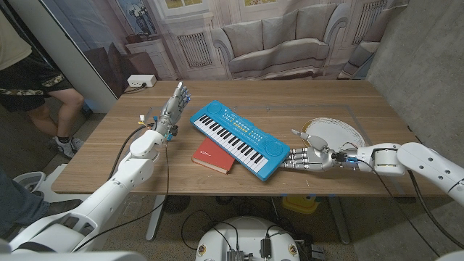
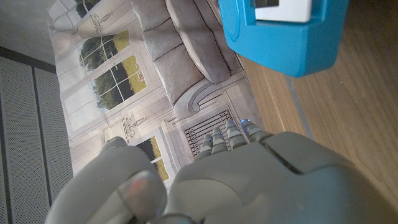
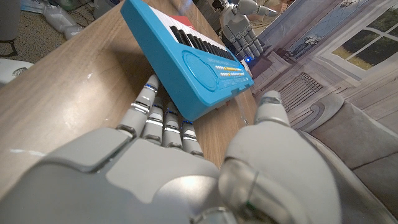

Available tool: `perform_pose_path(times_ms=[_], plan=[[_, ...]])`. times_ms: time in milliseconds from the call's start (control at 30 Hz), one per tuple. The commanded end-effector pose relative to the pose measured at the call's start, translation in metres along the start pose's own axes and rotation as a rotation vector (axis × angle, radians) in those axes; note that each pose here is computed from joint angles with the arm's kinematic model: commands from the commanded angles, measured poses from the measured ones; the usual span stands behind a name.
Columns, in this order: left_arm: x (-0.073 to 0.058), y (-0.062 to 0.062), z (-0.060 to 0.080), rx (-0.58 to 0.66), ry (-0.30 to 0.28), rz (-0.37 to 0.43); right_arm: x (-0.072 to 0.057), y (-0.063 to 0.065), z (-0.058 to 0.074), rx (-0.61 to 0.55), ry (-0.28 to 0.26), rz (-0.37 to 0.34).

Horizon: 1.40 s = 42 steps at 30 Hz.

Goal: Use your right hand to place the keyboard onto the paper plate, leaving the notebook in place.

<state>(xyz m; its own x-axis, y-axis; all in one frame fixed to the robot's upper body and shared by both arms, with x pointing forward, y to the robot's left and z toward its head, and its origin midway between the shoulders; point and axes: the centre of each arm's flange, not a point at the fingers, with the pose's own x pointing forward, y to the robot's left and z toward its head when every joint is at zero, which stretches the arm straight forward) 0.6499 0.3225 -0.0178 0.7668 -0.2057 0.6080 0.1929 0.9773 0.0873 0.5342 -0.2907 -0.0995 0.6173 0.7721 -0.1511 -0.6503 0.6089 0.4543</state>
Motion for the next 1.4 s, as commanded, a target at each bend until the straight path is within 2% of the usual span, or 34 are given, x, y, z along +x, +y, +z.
perform_pose_path(times_ms=[33, 467, 833, 1400], plan=[[0.001, -0.001, -0.002, -0.002, 0.007, -0.003, 0.006, -0.003, -0.003, 0.021, 0.007, 0.015], [0.000, 0.001, -0.002, -0.001, 0.011, -0.001, 0.014, -0.004, -0.003, 0.029, 0.017, 0.032], [0.000, 0.003, -0.002, -0.002, 0.012, 0.003, 0.016, -0.006, 0.000, 0.009, 0.030, 0.030], [0.004, 0.002, -0.004, -0.008, 0.012, 0.002, 0.018, -0.012, 0.003, -0.025, 0.089, 0.060]])
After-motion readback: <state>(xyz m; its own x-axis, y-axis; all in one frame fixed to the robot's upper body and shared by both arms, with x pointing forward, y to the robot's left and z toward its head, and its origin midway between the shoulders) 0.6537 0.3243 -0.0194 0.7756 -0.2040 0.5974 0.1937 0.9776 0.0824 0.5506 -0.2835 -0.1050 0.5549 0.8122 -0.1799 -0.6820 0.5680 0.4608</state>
